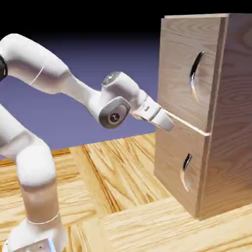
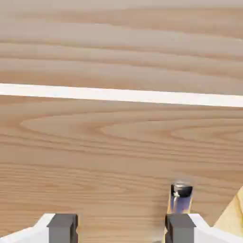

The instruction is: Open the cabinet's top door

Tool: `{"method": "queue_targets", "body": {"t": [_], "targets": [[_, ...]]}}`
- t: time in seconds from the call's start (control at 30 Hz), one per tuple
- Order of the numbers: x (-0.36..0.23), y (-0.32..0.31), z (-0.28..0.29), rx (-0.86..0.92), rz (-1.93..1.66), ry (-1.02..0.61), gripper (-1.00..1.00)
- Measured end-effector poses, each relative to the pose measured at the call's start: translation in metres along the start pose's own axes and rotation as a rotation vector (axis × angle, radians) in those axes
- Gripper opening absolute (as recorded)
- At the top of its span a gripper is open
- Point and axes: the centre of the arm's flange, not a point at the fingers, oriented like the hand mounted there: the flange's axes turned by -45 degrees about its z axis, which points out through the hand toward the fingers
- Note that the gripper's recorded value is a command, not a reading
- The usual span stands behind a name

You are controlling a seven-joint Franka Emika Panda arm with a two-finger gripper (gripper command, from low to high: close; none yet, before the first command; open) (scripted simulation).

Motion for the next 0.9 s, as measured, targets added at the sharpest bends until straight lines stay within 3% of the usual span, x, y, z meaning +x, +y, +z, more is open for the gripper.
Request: {"method": "queue_targets", "body": {"t": [0.9], "targets": [[0.062, -0.021, -0.080, -0.011, -0.035, 0.347, 0.00]]}}
